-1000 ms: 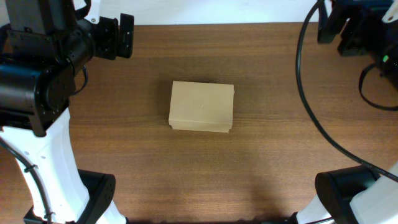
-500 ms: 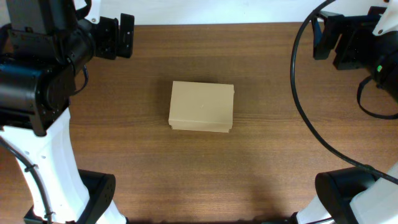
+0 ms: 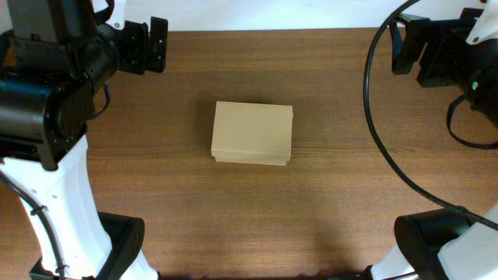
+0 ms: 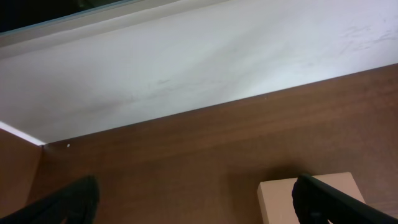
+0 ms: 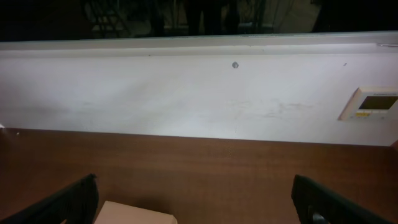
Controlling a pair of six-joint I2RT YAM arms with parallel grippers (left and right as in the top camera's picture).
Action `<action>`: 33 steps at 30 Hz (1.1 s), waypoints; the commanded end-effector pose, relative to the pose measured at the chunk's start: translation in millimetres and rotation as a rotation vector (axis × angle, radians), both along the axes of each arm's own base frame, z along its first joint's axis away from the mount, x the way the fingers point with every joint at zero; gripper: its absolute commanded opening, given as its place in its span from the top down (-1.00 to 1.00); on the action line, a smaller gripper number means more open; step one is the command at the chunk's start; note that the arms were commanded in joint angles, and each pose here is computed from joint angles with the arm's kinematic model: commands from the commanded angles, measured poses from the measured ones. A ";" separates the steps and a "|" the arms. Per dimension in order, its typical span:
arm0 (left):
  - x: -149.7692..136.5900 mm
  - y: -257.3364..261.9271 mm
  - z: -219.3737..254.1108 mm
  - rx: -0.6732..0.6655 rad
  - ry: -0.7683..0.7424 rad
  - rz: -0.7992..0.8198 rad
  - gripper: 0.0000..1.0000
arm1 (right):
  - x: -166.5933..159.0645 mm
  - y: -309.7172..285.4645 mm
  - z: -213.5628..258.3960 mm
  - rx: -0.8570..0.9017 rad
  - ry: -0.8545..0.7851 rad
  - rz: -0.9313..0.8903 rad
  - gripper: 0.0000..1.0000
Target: Pack container
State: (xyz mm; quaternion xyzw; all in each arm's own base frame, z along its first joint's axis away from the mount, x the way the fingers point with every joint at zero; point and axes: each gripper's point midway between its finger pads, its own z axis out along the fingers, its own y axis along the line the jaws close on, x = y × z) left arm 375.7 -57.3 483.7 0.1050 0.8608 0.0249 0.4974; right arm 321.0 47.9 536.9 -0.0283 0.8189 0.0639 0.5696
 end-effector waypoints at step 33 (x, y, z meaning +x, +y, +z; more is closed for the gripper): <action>1.2 3.7 -1.4 0.010 0.004 0.015 -0.99 | -132.8 -45.7 -103.6 0.011 -0.108 -0.137 -0.98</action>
